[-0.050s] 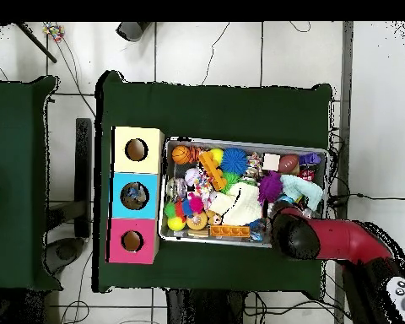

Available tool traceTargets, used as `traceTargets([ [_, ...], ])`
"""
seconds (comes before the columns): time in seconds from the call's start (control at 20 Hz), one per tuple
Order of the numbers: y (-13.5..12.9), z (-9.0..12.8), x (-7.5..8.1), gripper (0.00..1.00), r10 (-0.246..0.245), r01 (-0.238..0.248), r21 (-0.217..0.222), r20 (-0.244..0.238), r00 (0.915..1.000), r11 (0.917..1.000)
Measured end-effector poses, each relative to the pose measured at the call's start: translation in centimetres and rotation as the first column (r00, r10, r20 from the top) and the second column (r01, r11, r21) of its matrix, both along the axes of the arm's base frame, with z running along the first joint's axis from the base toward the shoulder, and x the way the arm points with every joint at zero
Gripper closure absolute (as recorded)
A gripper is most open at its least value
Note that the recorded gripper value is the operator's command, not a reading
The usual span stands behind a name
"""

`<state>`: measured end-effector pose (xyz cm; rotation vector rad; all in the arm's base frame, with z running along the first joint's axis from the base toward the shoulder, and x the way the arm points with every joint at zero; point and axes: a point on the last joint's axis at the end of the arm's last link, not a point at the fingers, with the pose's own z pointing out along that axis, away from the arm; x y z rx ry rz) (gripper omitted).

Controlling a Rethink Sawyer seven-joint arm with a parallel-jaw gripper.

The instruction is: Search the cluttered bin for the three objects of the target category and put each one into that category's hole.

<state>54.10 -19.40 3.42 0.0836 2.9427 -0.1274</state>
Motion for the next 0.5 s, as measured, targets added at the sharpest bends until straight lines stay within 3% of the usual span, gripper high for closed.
traceTargets([
  [0.25, 3.4, -0.8, 1.4, 0.00, 0.066, -0.066, -0.014, -0.007, 0.9978, 0.9977],
  [0.5, 5.9, -1.1, 1.6, 0.00, 0.117, -0.117, -0.037, -0.011, 0.9931, 0.9924],
])
